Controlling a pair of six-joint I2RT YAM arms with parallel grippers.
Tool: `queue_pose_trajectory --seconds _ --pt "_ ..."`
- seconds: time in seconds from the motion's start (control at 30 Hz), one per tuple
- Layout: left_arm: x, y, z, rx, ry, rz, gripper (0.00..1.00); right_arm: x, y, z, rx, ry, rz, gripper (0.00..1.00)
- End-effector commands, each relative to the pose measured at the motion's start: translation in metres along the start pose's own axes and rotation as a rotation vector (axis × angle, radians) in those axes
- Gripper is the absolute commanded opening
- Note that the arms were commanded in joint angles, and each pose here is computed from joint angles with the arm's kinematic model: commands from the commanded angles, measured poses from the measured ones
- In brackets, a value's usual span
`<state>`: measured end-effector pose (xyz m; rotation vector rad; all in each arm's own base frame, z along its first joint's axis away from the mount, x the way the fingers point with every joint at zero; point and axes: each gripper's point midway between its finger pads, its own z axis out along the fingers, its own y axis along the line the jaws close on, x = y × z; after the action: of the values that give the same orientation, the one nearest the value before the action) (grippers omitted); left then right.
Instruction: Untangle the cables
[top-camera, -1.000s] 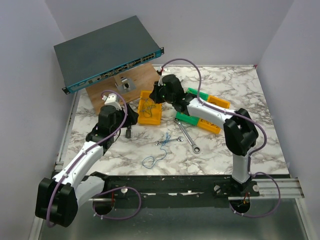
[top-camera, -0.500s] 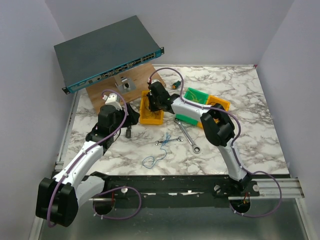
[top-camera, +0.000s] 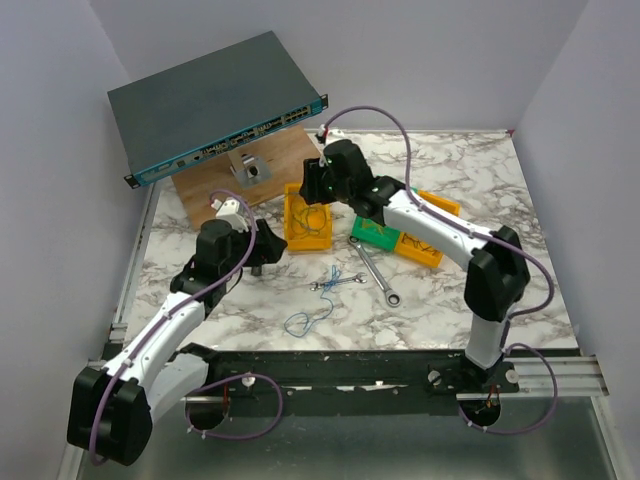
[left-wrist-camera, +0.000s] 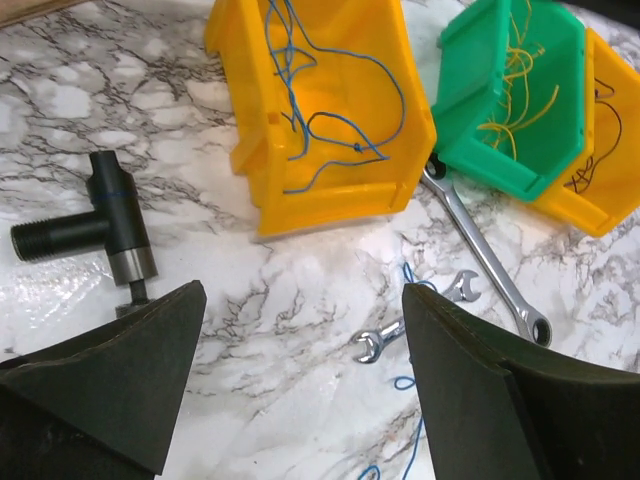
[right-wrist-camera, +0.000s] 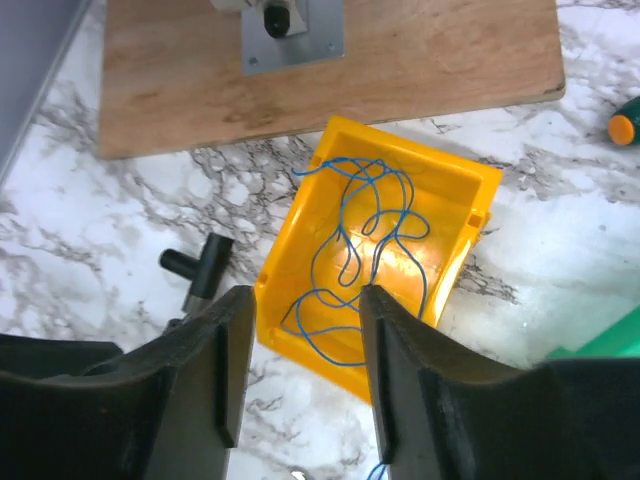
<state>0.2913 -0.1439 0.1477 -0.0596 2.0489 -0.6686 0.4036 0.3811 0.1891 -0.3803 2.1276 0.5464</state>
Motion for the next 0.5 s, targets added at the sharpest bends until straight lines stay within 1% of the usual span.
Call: queue_pose_trajectory --seconds 0.0,0.07,0.1,0.13,0.2,0.33,0.47 --pt "0.025 -0.013 -0.011 0.054 0.079 0.008 0.84 0.019 -0.004 -0.024 -0.01 0.041 0.004 0.6" --pt "0.04 -0.022 -0.015 0.072 0.125 0.02 0.86 0.026 -0.006 -0.039 -0.019 0.043 0.012 0.71" --pt "0.048 -0.026 -0.017 0.078 0.145 0.028 0.87 0.027 -0.006 -0.05 -0.033 0.034 0.024 0.75" --pt "0.056 -0.03 -0.019 0.08 0.169 0.035 0.88 0.038 -0.007 -0.057 -0.044 0.048 0.032 0.8" --pt "0.073 -0.038 -0.025 0.087 0.214 0.051 0.9 0.055 -0.008 -0.074 -0.076 0.06 0.055 0.85" --pt "0.106 -0.048 -0.035 0.103 0.287 0.039 0.92 0.098 -0.015 -0.096 -0.101 0.122 0.076 0.86" --pt "0.13 -0.052 -0.044 0.115 0.332 0.018 0.92 0.139 -0.022 -0.093 -0.083 0.199 0.072 0.86"
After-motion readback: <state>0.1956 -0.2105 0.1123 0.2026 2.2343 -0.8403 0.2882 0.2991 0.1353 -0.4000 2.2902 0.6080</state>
